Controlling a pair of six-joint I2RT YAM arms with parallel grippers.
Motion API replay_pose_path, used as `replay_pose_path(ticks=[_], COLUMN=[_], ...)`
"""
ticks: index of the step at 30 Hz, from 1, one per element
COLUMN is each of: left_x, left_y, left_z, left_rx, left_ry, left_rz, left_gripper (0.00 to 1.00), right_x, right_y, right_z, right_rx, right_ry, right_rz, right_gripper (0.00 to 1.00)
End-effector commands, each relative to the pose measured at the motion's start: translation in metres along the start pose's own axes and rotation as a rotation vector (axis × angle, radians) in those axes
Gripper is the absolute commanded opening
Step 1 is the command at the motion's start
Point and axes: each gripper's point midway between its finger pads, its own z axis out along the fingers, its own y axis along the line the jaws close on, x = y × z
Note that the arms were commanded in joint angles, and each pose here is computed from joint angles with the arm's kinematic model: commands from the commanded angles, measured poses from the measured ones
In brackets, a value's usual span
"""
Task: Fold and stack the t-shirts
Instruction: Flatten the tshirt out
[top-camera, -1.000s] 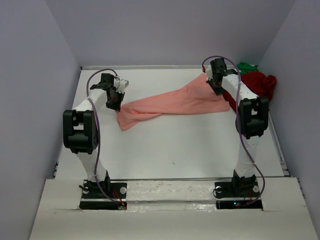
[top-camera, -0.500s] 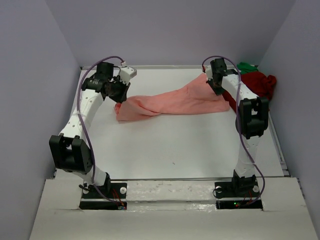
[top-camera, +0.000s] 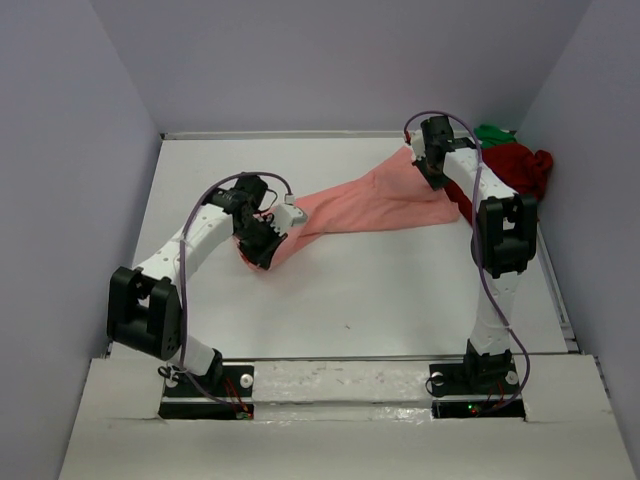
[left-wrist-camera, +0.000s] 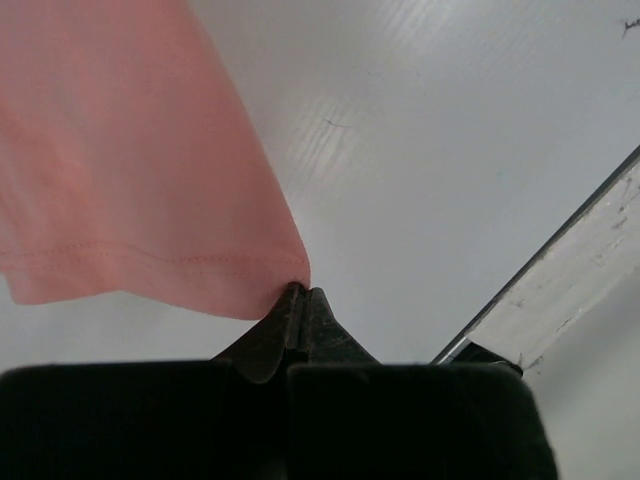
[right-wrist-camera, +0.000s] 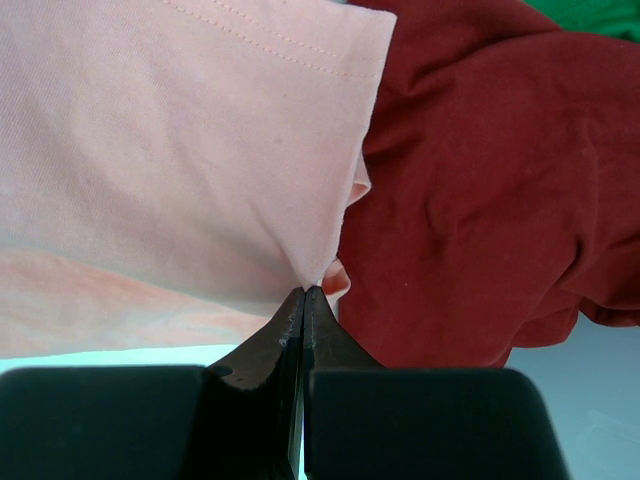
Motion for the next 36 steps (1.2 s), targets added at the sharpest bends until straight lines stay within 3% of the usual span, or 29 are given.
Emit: replay_pose_path(ticks=[1, 8, 9, 11, 12, 16, 18, 26, 27, 30, 33, 36], left_x=[0.022, 0.047, 0.05, 0.045, 0.042, 0.002, -0.022, -0.06, -0.058, -0.038, -0.025, -0.016], left_y=[-0.027, -0.043, -0.04, -0.037, -0.037, -0.02, -0.002, 0.051, 0.056, 0.073, 0.084, 0.092], left_z=[-0.001, 0.031, 0.036, 0.042, 0.042, 0.022, 0.008, -0.021, -0.017, -0.001, 0.01, 0.016], left_rx=[0.077, 0.123, 0.099, 0.078, 0.073, -0.048, -0.15, -0.261, -0.259, -0.255, -0.26, -0.28], left_ry=[0.057, 0.191, 0.216, 0.212, 0.208, 0.076, -0.03, -0.249, -0.236, -0.154, -0.12, -0.102], left_rz=[0.053, 0.084, 0.069, 0.073, 0.075, 0.099, 0.091, -0.099, -0.124, -0.198, -0.238, -0.26], left_gripper=[0.0, 0.0, 0.04, 0.24, 0.47, 0.74, 0.8, 0.66, 0.64, 0.42, 0.4, 0.26], right_x=[-0.023, -0.021, -0.02, -0.02, -0.019, -0.015, -0.014, -0.013, -0.012, -0.012, -0.012, -0.01], right_y=[-0.017, -0.014, -0.013, -0.013, -0.012, -0.011, -0.011, -0.009, -0.01, -0.009, -0.009, -0.007], right_z=[-0.024, -0.021, -0.021, -0.021, -0.021, -0.02, -0.02, -0.02, -0.019, -0.019, -0.018, -0.017], right_rx=[0.029, 0.023, 0.019, 0.019, 0.017, 0.016, 0.015, 0.01, 0.011, 0.011, 0.007, 0.005], right_ry=[-0.08, -0.07, -0.07, -0.069, -0.068, -0.059, -0.056, -0.053, -0.051, -0.051, -0.051, -0.046], right_rz=[0.036, 0.037, 0.037, 0.039, 0.037, 0.03, 0.028, 0.023, 0.018, 0.018, 0.019, 0.018], right_gripper=[0.0, 0.0, 0.0, 0.0, 0.0, 0.0, 0.0, 0.0, 0.0, 0.0, 0.0, 0.0])
